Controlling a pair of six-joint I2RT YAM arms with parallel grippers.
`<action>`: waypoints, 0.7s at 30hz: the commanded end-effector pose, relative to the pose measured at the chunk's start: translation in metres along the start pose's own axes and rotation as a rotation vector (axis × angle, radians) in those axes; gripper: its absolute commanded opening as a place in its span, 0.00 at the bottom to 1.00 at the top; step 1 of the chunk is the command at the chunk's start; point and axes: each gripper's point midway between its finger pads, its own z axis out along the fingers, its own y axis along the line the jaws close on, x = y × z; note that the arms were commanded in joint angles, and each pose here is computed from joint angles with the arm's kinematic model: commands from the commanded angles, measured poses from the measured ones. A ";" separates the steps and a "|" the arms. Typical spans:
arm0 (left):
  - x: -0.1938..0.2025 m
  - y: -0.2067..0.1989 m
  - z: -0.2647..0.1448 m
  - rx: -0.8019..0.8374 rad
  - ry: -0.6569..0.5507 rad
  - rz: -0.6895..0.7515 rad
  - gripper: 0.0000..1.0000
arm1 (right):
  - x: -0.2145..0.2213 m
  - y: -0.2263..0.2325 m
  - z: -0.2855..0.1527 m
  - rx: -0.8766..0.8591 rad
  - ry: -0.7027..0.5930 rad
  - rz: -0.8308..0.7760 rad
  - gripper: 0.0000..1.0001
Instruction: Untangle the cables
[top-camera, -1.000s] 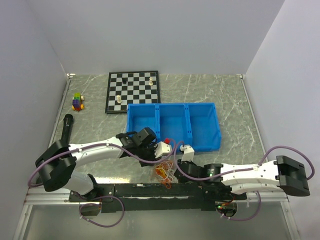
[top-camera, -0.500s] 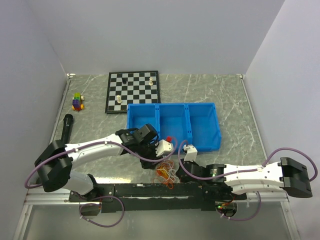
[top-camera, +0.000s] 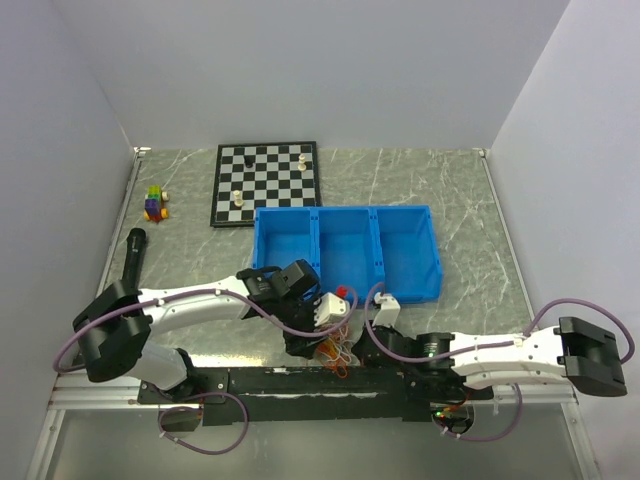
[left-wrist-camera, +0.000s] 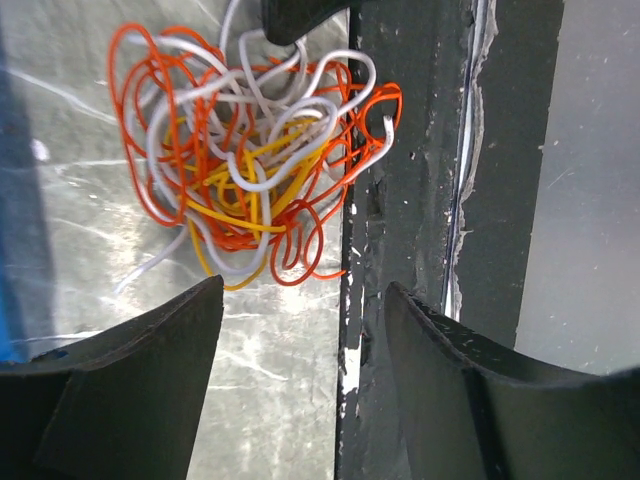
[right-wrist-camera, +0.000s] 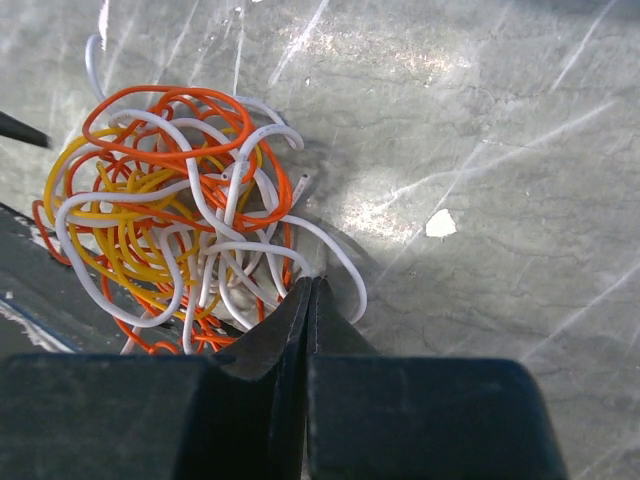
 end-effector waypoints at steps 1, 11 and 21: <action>-0.005 -0.002 0.012 0.032 -0.046 -0.007 0.68 | -0.001 0.007 0.000 -0.060 -0.029 0.072 0.00; -0.017 0.006 0.016 0.015 -0.073 0.021 0.28 | 0.003 0.000 0.001 -0.054 -0.025 0.102 0.00; -0.007 0.004 -0.014 -0.053 -0.011 0.040 0.01 | 0.013 -0.017 0.002 0.017 0.005 0.119 0.00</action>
